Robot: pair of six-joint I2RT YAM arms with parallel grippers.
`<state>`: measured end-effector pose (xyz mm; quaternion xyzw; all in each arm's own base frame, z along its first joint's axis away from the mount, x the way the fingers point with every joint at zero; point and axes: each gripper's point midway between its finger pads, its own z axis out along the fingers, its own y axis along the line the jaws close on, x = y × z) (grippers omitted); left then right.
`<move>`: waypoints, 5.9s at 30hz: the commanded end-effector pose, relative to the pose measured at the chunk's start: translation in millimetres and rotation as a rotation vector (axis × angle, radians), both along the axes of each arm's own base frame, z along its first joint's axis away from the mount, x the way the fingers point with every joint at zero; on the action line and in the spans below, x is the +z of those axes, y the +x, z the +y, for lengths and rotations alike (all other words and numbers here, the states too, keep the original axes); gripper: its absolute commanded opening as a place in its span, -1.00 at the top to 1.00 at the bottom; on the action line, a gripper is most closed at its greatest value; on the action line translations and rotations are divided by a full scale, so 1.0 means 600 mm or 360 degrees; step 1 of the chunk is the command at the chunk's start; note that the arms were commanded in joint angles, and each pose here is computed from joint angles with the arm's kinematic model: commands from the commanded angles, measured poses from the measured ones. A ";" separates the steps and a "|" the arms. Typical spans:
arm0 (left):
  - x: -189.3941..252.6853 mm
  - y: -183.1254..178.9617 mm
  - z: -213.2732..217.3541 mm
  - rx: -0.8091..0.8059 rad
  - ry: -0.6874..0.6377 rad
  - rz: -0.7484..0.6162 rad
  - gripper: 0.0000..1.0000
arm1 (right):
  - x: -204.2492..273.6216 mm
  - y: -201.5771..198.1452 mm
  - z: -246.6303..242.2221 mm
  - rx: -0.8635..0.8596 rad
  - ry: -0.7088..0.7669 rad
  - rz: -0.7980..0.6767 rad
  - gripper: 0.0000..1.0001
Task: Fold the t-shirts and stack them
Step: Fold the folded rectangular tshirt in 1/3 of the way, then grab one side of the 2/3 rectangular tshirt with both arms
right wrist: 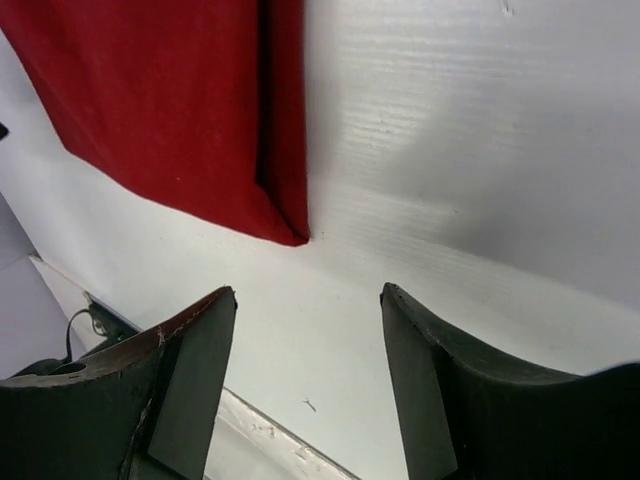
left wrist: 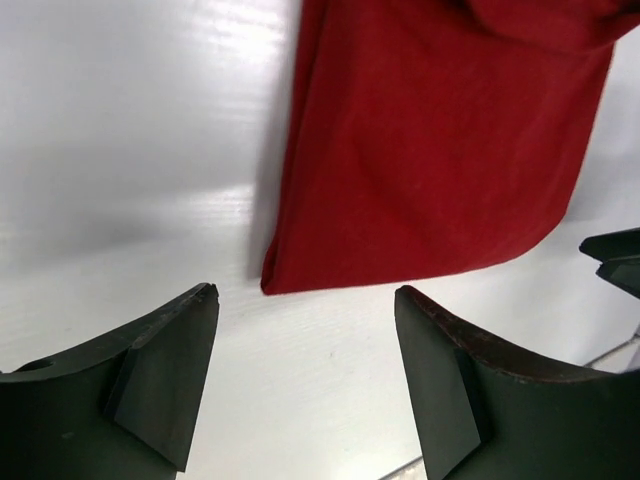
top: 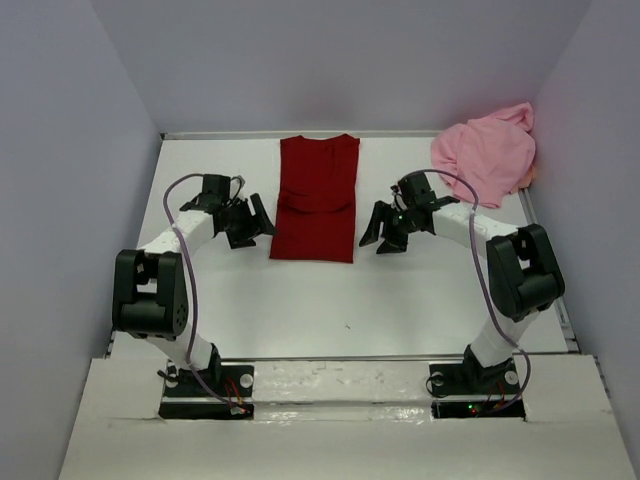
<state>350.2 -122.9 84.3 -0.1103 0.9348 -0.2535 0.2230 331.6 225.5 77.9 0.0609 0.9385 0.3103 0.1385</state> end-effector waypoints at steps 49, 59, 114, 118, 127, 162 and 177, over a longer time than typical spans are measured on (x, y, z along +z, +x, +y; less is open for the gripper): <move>-0.082 -0.044 -0.016 -0.0040 -0.0182 0.0109 -0.51 | -0.085 -0.032 0.087 -0.0046 0.0158 0.0073 -0.01; -0.081 -0.037 -0.011 -0.0033 -0.0144 0.0100 -0.50 | -0.096 -0.017 0.069 -0.0086 0.0023 0.0032 0.06; -0.094 -0.026 0.002 -0.0019 -0.0055 0.0138 -0.47 | -0.132 -0.040 0.067 -0.0014 -0.0183 0.0105 1.00; -0.096 -0.029 -0.003 -0.0041 -0.0078 0.0150 -0.15 | -0.133 -0.037 0.069 -0.0018 -0.0181 0.0107 1.00; -0.078 -0.049 -0.006 -0.0029 -0.0112 0.0164 -0.14 | -0.134 -0.036 0.068 -0.0013 -0.0191 0.0107 1.00; -0.102 -0.039 -0.003 -0.0023 -0.0097 0.0167 0.20 | -0.136 -0.037 0.070 0.0005 -0.0188 0.0115 1.00; -0.083 -0.047 -0.011 -0.0057 -0.0137 0.0149 1.00 | -0.132 -0.052 0.064 0.0025 -0.0209 0.0175 1.00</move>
